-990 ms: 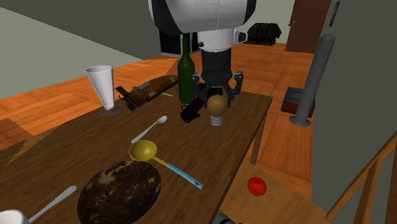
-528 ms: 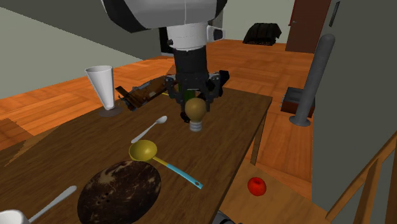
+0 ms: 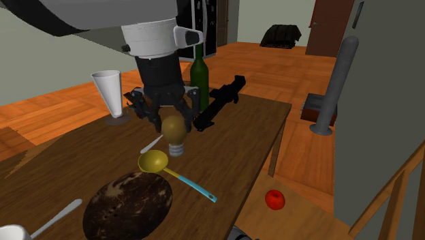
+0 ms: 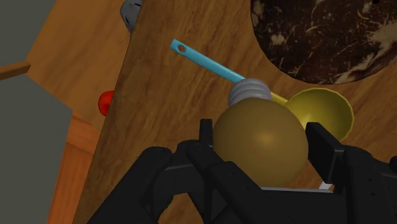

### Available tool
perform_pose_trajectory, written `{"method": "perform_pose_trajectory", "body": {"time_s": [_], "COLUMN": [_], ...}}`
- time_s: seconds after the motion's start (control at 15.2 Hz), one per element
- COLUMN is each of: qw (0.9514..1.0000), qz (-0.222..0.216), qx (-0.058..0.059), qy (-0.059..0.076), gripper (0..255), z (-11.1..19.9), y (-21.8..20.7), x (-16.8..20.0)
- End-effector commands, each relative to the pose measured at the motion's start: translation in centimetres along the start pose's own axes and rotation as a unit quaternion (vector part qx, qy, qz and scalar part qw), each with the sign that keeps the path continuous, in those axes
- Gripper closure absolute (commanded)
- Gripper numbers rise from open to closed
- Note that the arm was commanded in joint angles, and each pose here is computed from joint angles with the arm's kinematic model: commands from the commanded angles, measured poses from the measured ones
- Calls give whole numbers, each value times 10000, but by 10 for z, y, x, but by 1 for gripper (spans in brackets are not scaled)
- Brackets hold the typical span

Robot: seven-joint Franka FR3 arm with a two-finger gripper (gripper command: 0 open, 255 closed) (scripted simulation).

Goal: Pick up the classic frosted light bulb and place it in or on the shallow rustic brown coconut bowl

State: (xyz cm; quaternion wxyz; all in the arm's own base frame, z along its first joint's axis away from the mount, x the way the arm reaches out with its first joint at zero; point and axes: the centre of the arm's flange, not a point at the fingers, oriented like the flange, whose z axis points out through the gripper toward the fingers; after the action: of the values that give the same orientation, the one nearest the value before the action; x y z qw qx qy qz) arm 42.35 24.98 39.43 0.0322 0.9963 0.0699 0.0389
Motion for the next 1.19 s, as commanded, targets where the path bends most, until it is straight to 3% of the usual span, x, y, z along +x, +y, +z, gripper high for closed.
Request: {"method": "perform_pose_trajectory", "body": {"time_s": [0.0, 0.53, 1.12], "qw": [10000, 10000, 10000], "qz": [7, 7, 7], "qx": [-4, -4, -4], "qy": [1, 1, 1], "gripper": [255, 255, 255], "z": [-9, -28, 19], "y": [-21, -94, -97], "x": [-20, -90, -93]}}
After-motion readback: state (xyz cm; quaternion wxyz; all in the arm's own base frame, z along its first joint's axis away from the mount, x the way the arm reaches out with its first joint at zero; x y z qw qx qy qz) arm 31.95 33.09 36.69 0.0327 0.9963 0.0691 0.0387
